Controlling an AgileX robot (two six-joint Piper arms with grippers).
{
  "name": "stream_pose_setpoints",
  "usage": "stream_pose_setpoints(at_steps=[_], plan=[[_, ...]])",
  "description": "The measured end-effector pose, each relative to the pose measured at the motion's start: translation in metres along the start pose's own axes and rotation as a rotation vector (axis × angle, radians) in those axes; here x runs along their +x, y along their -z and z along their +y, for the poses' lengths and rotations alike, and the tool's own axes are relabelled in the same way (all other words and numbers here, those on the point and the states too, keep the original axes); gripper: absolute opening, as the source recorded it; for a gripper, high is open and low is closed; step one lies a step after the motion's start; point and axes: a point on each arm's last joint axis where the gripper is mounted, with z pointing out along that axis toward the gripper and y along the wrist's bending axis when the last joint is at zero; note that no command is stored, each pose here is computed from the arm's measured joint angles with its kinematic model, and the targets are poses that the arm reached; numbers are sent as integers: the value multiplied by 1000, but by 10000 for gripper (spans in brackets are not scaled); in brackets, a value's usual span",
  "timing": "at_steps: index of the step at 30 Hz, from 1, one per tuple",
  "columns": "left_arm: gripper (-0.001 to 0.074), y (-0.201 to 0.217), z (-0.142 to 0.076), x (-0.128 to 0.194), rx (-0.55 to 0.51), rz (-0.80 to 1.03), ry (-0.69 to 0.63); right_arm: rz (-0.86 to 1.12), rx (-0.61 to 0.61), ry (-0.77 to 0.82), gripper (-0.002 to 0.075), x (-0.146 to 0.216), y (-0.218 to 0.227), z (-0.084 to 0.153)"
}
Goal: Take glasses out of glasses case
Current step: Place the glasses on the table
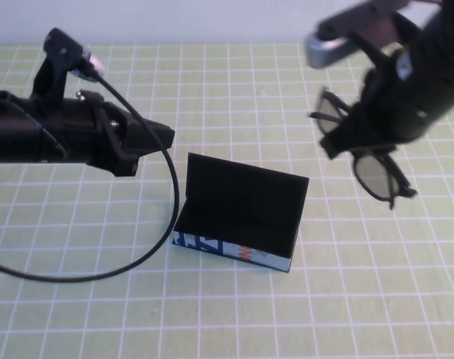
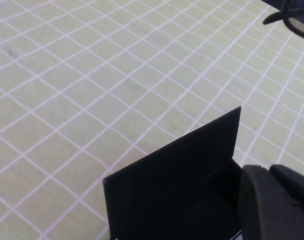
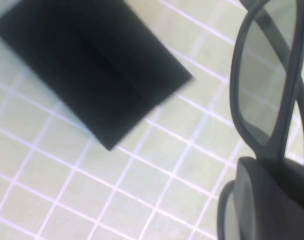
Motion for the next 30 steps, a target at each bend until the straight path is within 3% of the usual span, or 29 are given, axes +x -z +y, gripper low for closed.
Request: stream_pose_setpoints(at_steps=[9,24,30], plan=[[-4,23,-22,15,-143,-40,44,71,-54,-310,12,54,-55,-39],[-4,67,-78,30,-218,-150,10,153,-123,-496,14,67,-151,-42],[-4,77,-90,31,-226,-174,-1,189,-118,-500,107,71,-166,-42]])
